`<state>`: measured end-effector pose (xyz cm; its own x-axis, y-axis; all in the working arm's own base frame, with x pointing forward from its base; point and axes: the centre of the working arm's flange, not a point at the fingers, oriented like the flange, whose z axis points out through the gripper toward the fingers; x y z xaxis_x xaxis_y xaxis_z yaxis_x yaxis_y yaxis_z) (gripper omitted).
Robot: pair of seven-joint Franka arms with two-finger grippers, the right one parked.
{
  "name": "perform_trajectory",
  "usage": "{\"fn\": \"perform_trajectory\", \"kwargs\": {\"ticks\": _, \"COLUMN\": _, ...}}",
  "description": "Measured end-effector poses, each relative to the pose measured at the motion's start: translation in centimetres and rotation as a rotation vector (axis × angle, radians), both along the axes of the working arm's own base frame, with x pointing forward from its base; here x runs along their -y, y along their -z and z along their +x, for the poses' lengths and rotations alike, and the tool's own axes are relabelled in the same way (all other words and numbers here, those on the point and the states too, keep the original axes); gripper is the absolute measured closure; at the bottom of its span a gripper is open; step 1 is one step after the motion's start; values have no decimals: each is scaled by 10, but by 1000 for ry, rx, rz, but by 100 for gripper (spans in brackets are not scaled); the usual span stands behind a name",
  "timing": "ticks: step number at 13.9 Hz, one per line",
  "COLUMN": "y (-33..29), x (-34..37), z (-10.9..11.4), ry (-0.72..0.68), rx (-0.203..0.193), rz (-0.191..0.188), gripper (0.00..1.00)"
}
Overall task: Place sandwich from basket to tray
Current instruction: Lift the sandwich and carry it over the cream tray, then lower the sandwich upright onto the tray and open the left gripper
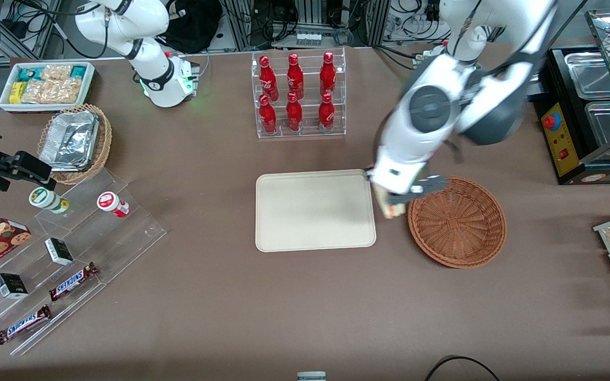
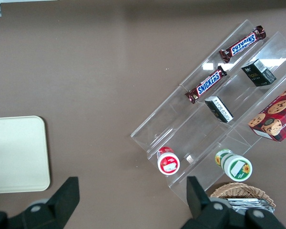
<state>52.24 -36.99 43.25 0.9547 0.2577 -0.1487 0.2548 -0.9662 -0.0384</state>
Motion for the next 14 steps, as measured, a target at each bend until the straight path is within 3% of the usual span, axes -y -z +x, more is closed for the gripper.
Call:
{"fn": "perform_trajectory", "kwargs": {"ticks": 3, "y": 47, "x": 55, "z": -12, "ry": 90, "rx": -28, "rz": -8, "gripper": 86}}
{"fn": "perform_trajectory", "kwargs": {"ticks": 6, "y": 84, "x": 101, "z": -24, "ry": 131, "rx": 13, "rz": 51, "gripper": 86}}
{"fn": "perform_trajectory", "kwargs": {"ticks": 9, "y": 119, "x": 123, "z": -22, "ry": 155, "rx": 71, "rz": -2, "gripper": 86}}
{"fn": "perform_trajectory", "kwargs": {"ticks": 12, "y": 165, "x": 137, "z": -31, "ry": 225, "rx": 89, "rz": 32, "gripper": 86}}
{"fn": "perform_trajectory", "kwargs": {"ticks": 14, "y": 183, "x": 144, "z": -34, "ry": 238, "rx": 97, "rz": 12, "gripper": 86}}
